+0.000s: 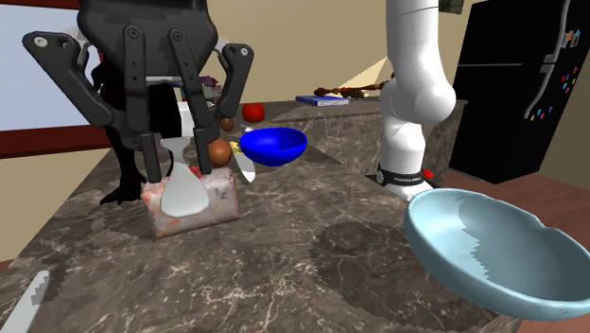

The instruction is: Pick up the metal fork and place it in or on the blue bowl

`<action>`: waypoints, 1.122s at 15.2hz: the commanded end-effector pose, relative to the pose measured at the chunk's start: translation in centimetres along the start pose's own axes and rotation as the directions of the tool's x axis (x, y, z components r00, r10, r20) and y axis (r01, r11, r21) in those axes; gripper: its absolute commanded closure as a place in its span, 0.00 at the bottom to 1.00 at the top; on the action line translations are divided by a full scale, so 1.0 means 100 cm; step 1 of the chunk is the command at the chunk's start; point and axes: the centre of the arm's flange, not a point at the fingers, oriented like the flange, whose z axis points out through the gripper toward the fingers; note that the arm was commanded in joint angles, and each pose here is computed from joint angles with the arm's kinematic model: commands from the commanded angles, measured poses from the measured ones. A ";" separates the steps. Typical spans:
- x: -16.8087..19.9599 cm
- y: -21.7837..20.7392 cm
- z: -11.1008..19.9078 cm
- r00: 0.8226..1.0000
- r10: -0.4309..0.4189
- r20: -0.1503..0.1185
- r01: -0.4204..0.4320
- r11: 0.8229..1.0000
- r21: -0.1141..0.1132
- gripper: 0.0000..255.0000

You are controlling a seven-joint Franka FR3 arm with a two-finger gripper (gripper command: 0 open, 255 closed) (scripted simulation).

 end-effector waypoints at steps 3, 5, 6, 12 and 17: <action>0.021 0.015 -0.012 1.000 0.000 0.000 0.000 1.000 0.000 1.00; 0.042 0.029 -0.015 1.000 0.000 0.000 0.000 1.000 0.000 1.00; 0.053 0.037 -0.016 1.000 0.000 0.000 0.000 1.000 0.000 1.00; 0.118 0.081 -0.024 1.000 0.000 0.000 0.000 1.000 0.000 1.00; 0.173 0.118 -0.030 1.000 0.000 0.000 0.000 1.000 0.000 1.00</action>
